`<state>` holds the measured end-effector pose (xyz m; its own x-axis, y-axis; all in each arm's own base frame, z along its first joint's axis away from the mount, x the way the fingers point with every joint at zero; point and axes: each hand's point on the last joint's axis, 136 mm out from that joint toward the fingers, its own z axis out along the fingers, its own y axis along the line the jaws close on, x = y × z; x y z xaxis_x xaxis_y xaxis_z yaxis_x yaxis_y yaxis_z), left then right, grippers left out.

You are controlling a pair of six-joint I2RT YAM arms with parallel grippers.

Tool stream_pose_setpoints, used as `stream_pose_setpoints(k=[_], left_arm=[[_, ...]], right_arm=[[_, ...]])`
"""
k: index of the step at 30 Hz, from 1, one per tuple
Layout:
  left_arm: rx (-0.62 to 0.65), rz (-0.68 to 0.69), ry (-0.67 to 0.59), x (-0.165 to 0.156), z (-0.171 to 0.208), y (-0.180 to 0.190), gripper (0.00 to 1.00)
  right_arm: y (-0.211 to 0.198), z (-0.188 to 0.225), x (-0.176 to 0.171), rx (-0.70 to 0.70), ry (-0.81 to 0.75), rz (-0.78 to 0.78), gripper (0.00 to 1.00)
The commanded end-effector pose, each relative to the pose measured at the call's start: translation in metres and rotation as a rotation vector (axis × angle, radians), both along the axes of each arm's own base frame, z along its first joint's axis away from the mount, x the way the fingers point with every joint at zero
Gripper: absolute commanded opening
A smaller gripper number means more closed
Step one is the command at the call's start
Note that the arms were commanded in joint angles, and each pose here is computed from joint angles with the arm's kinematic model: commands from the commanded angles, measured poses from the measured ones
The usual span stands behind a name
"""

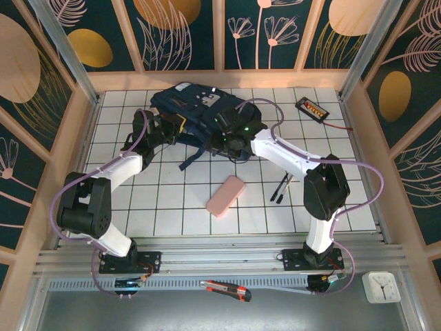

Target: Pack the student bag

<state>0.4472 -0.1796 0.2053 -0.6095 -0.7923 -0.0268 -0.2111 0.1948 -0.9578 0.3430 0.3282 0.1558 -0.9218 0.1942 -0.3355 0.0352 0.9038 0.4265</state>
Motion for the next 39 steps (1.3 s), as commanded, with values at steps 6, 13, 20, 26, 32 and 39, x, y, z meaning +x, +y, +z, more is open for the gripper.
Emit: stream_pose_setpoints(k=[6,13,20,26,32,39], left_arm=[[-0.130,0.052,-0.079,0.000,0.067,-0.002,0.00],[-0.127,0.042,-0.067,-0.003,0.064,-0.008,0.00],[-0.114,0.057,-0.058,-0.005,0.061,-0.006,0.00],[-0.132,0.078,-0.057,-0.002,0.059,-0.005,0.00],[-0.131,0.068,-0.067,0.002,0.065,-0.011,0.00],[-0.137,0.055,-0.059,-0.002,0.064,-0.017,0.00]], right_arm=[[-0.014,0.029,-0.022,-0.150,-0.052,-0.055,0.60],[-0.009,0.017,-0.019,-0.146,-0.038,-0.073,0.60],[-0.013,0.032,-0.016,-0.221,-0.093,-0.095,0.57],[-0.017,0.079,-0.032,-0.236,-0.148,-0.111,0.58],[-0.034,0.056,-0.044,-0.224,-0.091,-0.151,0.59],[-0.022,0.029,-0.028,-0.175,-0.073,-0.151,0.59]])
